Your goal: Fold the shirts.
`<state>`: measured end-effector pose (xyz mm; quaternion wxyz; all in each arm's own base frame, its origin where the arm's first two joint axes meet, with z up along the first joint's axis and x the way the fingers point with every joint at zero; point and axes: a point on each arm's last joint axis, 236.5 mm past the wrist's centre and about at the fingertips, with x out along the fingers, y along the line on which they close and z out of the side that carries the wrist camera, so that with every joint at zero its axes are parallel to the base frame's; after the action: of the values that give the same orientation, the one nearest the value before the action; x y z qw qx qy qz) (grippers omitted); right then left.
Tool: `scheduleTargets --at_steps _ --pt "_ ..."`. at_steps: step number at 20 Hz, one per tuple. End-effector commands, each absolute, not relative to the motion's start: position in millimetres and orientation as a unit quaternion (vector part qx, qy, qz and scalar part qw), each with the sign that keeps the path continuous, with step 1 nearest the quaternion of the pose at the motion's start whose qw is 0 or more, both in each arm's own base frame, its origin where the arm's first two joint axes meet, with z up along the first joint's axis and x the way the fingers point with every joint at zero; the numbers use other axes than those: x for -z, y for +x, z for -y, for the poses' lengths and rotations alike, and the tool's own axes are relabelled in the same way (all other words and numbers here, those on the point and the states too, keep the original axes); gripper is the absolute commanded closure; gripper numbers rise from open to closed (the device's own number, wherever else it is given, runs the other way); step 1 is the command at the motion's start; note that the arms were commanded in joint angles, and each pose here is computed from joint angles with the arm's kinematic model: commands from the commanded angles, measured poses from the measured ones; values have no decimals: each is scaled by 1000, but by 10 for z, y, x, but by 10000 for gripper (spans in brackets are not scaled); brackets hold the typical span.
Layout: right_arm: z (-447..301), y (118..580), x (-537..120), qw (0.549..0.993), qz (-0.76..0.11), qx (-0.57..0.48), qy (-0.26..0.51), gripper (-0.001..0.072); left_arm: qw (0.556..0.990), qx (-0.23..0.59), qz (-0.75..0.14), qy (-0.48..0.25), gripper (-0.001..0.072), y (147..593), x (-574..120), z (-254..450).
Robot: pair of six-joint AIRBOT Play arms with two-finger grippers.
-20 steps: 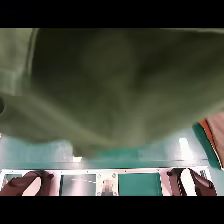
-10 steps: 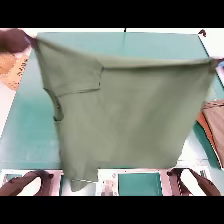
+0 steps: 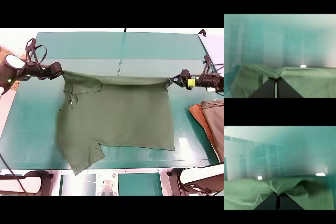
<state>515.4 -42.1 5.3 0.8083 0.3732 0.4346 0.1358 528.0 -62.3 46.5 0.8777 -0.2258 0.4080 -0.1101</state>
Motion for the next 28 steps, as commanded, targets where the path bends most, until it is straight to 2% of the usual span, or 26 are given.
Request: scheduleTargets --at_steps 1,5,9,12,15,21,28 --pt "489 5645 -119 813 -419 -146 376 694 901 95 -353 -232 686 5663 -668 506" --pt "491 6006 -428 839 -383 -154 355 694 915 102 -320 -226 686 5897 -953 488" --pt "490 6054 -302 845 -392 -145 334 694 913 100 -334 -213 686 5932 -801 467" --pt "596 5761 31 828 -469 -123 282 694 898 100 -401 -152 686 5701 -509 404" --pt "705 5325 407 791 -563 -108 214 694 860 96 -492 -94 685 5345 -95 299" --pt "667 4975 807 752 -629 -100 171 693 821 97 -552 -109 686 5057 481 361" --pt "589 4836 905 733 -666 -98 101 692 795 121 -571 -163 684 4915 599 595"
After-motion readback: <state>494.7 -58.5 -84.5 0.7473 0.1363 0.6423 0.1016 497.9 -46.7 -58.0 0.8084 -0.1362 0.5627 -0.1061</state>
